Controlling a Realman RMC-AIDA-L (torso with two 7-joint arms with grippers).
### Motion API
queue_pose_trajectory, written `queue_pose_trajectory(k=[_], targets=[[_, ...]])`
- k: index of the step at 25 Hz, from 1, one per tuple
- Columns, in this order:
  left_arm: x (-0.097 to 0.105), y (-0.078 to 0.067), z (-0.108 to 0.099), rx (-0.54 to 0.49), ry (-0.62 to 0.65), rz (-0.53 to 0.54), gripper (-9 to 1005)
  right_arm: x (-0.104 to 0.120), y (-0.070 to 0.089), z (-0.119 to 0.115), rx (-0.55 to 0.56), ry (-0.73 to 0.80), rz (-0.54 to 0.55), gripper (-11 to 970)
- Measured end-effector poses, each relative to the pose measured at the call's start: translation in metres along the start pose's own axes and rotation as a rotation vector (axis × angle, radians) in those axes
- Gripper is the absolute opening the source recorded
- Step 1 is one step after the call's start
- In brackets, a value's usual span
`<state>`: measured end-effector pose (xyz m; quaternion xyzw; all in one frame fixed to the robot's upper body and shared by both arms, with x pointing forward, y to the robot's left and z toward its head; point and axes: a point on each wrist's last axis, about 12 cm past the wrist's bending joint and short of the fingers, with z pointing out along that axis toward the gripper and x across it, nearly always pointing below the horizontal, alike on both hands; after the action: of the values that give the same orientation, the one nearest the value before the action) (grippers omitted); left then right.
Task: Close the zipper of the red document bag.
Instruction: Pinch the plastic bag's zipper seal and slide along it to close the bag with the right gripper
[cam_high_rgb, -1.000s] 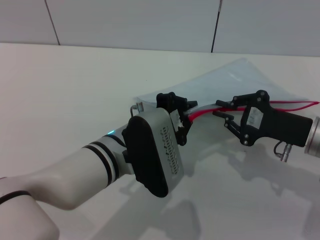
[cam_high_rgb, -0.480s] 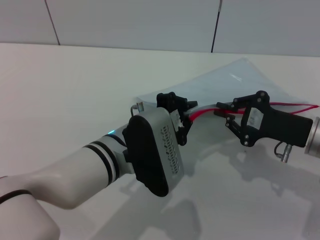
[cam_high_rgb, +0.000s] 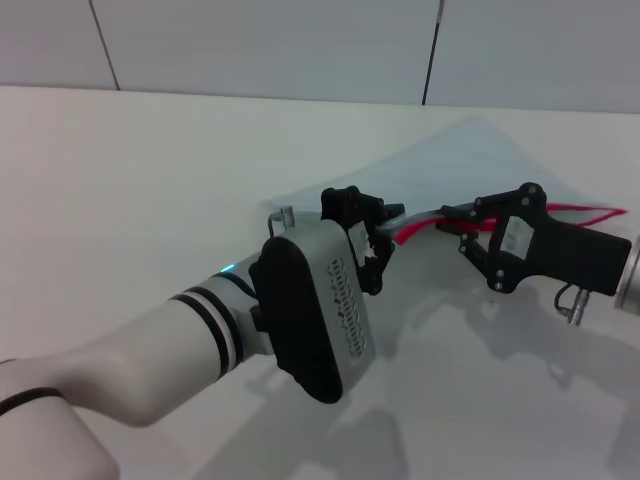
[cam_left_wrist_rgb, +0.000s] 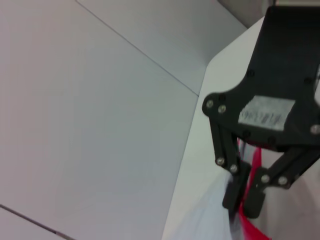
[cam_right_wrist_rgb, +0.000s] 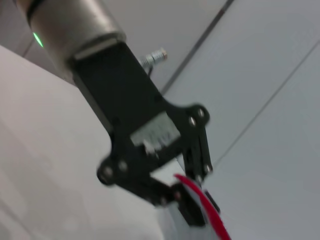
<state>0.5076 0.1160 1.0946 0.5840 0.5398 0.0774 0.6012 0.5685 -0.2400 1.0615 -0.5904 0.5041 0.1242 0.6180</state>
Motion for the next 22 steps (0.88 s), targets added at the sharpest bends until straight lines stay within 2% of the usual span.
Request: queue_pose_trajectory(k=[9,22], targets=[[-0.012,-0.004,-0.011,-0.009,-0.028,0.014,41,0.014,-0.002,-0.01,0.082,0.099,0.03,72],[-0.027,-0.019,-0.022,0.042,-0.084,0.037,40,0.041,-0.025,-0.033,0.34,0.303,0.103,84]])
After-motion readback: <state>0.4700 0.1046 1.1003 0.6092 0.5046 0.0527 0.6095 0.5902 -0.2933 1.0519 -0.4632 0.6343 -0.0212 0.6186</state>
